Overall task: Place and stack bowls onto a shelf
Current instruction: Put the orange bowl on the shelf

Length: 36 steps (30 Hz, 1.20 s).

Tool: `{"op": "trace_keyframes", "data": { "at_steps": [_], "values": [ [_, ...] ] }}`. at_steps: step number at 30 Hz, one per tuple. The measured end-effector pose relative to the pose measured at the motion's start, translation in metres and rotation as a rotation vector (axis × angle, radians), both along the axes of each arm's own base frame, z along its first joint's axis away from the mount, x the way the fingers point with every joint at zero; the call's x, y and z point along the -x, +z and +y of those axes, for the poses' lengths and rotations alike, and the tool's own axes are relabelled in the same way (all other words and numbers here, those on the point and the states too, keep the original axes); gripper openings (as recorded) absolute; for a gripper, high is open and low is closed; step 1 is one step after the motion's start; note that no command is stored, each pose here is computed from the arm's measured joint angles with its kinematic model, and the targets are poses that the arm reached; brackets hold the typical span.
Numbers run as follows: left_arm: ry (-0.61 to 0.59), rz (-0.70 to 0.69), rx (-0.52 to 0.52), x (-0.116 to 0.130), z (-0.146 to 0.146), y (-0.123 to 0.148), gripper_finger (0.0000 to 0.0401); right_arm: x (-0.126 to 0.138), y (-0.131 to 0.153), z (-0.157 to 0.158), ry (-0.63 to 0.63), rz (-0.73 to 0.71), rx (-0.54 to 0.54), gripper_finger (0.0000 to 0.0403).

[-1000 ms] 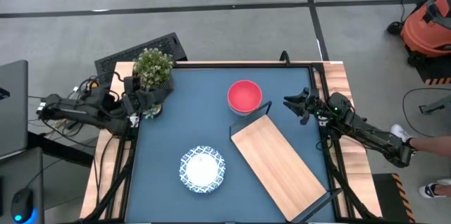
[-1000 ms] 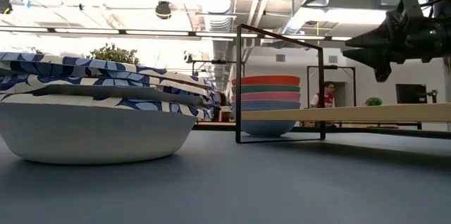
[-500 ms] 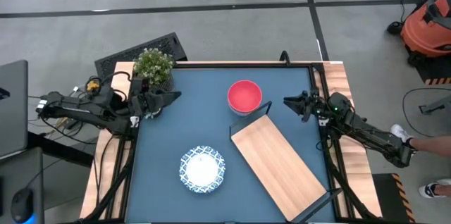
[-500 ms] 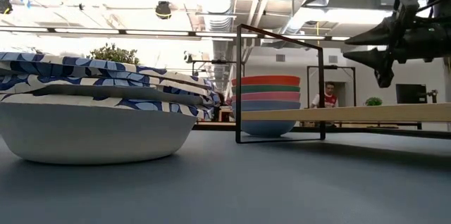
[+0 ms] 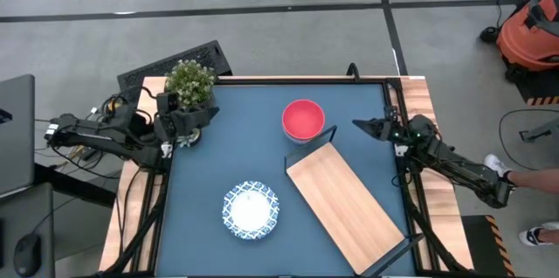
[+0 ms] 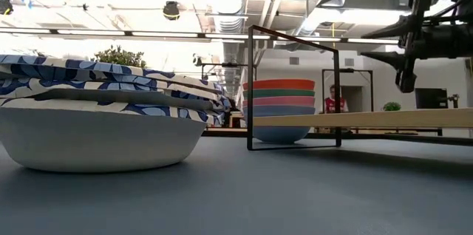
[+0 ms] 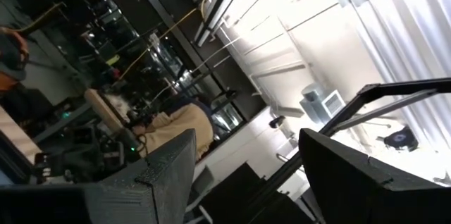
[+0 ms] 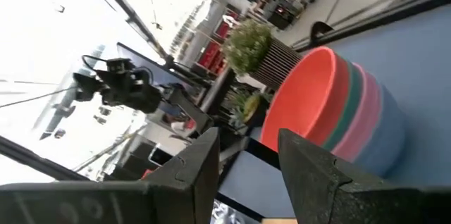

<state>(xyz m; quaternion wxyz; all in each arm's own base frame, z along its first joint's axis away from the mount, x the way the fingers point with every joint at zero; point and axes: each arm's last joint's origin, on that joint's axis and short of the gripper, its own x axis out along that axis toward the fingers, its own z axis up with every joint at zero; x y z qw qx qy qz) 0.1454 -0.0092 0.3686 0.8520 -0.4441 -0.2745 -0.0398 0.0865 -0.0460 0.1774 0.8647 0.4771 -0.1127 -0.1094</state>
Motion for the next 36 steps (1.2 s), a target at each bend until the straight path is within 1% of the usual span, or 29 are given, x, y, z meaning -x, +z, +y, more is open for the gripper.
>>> {"op": "trace_keyframes", "data": {
  "at_steps": [2, 6, 8, 13, 16, 18, 20, 22, 24, 26, 28, 30, 33, 36],
  "values": [
    [0.001, 0.003, -0.001, 0.0, 0.0, 0.0, 0.0235, 0.0, -0.003, 0.0, 0.004, 0.036, 0.009, 0.017],
    [0.0, 0.001, -0.001, 0.0, 0.0, 0.0, 0.0235, -0.001, -0.006, 0.002, 0.044, 0.059, -0.044, 0.017],
    [-0.002, 0.002, -0.002, 0.0, 0.0, 0.0, 0.0235, -0.001, -0.006, 0.002, 0.054, 0.06, -0.054, 0.017],
    [-0.002, 0.002, -0.002, 0.0, 0.0, 0.0, 0.0235, -0.001, -0.005, 0.002, 0.058, 0.053, -0.059, 0.017],
    [-0.002, 0.001, -0.002, 0.0, 0.0, 0.0, 0.0235, -0.001, -0.001, 0.002, 0.051, 0.001, -0.064, 0.017],
    [-0.012, -0.001, 0.005, 0.0, 0.0, 0.0, 0.0235, 0.0, 0.009, 0.003, 0.05, -0.091, -0.004, 0.017],
    [-0.032, -0.006, 0.006, 0.0, -0.001, 0.002, 0.0235, 0.003, 0.023, 0.004, 0.048, -0.208, 0.083, 0.017],
    [-0.036, -0.014, 0.003, -0.001, -0.001, 0.006, 0.0235, 0.008, 0.035, 0.006, 0.021, -0.327, 0.154, 0.017],
    [-0.023, -0.017, -0.02, -0.002, -0.001, 0.014, 0.0235, 0.013, 0.051, 0.008, -0.034, -0.399, 0.221, 0.017],
    [-0.006, -0.018, -0.054, -0.003, -0.001, 0.024, 0.0235, 0.019, 0.068, 0.011, -0.083, -0.42, 0.296, 0.017],
    [0.011, 0.009, -0.086, -0.005, -0.002, 0.034, 0.0235, 0.025, 0.086, 0.014, -0.129, -0.405, 0.365, 0.017],
    [0.025, 0.057, -0.11, -0.008, -0.002, 0.042, 0.0235, 0.029, 0.104, 0.016, -0.158, -0.345, 0.415, 0.017],
    [0.039, 0.17, -0.136, -0.013, -0.001, 0.051, 0.0235, 0.031, 0.128, 0.017, -0.185, -0.225, 0.464, 0.017],
    [0.077, 0.309, -0.128, -0.018, 0.0, 0.054, 0.0235, 0.028, 0.149, 0.015, -0.192, -0.099, 0.484, 0.017]
  ]
}}
